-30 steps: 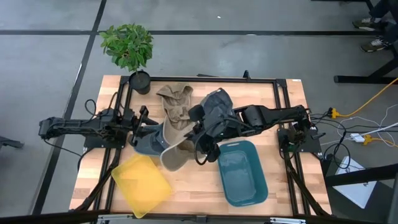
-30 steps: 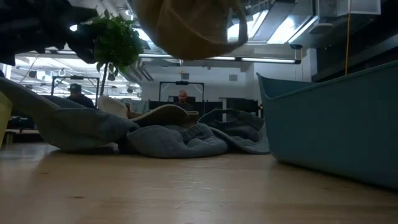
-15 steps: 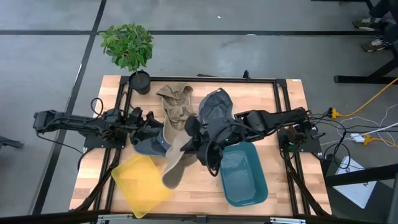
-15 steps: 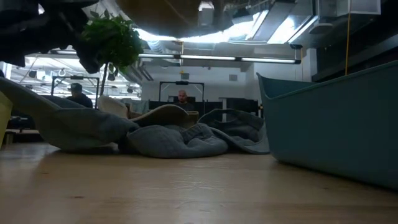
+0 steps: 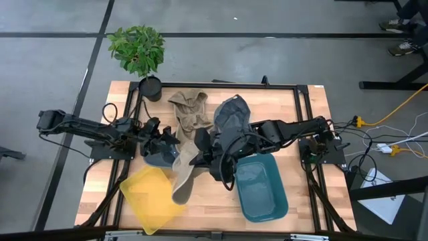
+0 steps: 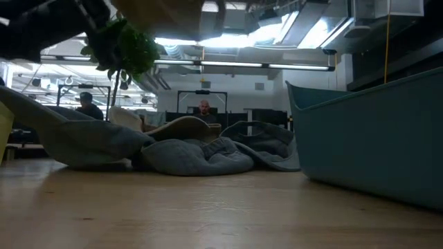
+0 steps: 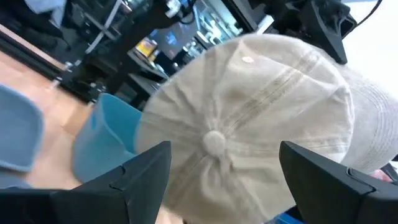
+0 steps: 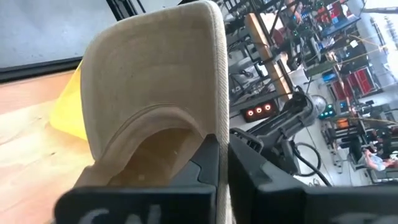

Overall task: Pick & Place hat
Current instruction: Put the right brown cap into the blue bin

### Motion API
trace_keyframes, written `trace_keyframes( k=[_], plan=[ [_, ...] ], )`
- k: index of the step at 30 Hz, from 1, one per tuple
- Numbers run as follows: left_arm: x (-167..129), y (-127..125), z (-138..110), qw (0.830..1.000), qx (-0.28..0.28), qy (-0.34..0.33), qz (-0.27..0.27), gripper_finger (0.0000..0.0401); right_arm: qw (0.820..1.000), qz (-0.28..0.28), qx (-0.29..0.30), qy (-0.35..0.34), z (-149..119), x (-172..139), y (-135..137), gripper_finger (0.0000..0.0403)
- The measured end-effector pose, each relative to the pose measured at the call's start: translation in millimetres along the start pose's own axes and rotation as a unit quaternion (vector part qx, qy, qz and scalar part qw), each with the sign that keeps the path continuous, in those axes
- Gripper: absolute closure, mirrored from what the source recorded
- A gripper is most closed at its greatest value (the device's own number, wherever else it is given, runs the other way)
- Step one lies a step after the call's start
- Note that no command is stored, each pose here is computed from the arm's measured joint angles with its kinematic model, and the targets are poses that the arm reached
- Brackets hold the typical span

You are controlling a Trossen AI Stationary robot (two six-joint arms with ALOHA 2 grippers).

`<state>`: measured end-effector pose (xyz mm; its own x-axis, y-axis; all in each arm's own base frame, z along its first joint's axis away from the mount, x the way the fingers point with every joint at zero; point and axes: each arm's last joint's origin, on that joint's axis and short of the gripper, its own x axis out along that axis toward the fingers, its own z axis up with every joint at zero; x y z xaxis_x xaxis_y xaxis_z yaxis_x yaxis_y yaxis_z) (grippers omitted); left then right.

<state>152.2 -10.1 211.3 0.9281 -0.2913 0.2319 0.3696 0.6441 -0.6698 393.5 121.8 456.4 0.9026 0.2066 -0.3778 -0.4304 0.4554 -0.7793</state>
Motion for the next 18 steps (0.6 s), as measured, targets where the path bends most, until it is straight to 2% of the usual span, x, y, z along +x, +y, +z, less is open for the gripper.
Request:
trace_keyframes(
  k=[5, 14, 18],
  plan=[
    [17.9, -4.2, 3.1, 1.000, -0.008, 0.022, -0.004, 0.0110, 1.000, 0.004, -0.003, -0.013, 1.0, 0.1, -0.2, 0.0387],
    [41.5, 1.5, -0.7, 0.995, -0.078, 0.068, 0.009, 0.0110, 1.000, -0.002, -0.009, -0.017, 1.8, 0.2, -1.3, 0.0387],
    [51.6, -0.4, 2.2, 0.994, -0.062, 0.086, -0.011, 0.0110, 1.000, -0.002, -0.010, -0.016, 1.1, 0.3, -1.7, 0.0387]
  ],
)
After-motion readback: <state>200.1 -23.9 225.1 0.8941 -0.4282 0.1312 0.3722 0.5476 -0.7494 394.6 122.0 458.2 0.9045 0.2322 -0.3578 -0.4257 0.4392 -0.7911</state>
